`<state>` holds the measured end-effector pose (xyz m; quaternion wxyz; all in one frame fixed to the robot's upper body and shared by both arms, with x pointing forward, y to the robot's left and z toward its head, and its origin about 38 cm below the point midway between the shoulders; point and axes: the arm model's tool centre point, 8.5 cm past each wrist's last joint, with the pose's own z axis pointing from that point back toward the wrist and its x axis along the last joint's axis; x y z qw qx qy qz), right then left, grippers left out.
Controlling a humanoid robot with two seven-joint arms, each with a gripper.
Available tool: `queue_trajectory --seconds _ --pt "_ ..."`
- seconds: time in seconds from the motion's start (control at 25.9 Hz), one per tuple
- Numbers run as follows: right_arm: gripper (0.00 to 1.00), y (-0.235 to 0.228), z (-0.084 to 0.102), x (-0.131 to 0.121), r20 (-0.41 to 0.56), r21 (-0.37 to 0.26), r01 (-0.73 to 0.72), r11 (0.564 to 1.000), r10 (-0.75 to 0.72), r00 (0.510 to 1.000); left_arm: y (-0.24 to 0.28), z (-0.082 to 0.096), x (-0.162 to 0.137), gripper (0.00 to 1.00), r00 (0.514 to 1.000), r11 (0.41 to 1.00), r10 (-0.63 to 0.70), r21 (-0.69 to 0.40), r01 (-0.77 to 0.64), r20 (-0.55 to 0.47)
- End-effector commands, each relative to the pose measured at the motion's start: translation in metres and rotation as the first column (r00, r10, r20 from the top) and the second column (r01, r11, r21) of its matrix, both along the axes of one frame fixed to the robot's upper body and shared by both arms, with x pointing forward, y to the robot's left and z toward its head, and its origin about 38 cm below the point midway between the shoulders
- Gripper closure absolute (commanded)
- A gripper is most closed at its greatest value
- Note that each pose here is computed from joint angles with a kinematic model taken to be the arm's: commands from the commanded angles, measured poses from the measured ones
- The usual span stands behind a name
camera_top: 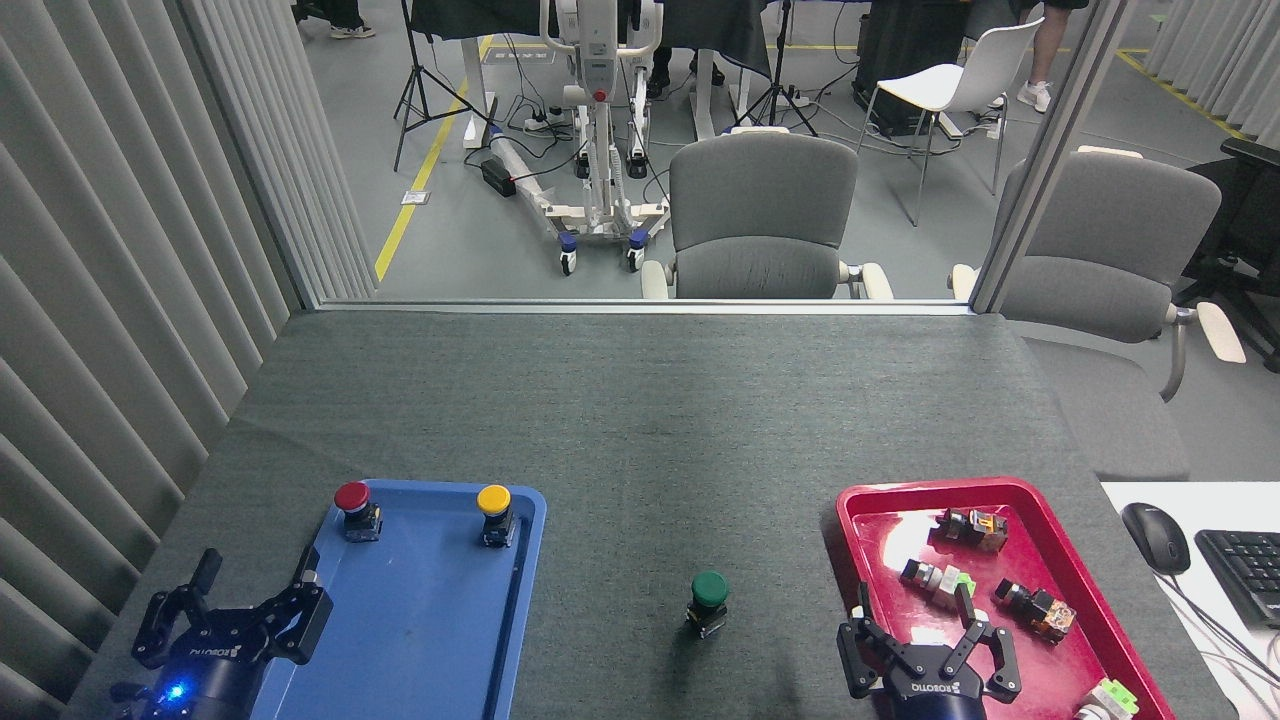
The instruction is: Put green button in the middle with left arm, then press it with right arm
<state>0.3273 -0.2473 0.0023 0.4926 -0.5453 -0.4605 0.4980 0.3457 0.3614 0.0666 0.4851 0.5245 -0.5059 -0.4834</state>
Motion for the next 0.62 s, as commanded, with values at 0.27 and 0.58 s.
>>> queue_trajectory --seconds 0.27,0.58 --pt "0.00 0.0022 0.0049 -0.0046 0.012 0.024 -0.019 1.000 0.019 1.000 -0.0017 -0.0025 -0.0008 0.00 1.000 1.000 0.000 -0.003 0.000 -0.006" --pt "0.00 0.0032 0.0040 -0.0057 0.011 0.029 -0.017 0.999 0.017 1.000 -0.0015 -0.0025 -0.0008 0.00 1.000 1.000 0.001 -0.003 -0.001 -0.006"
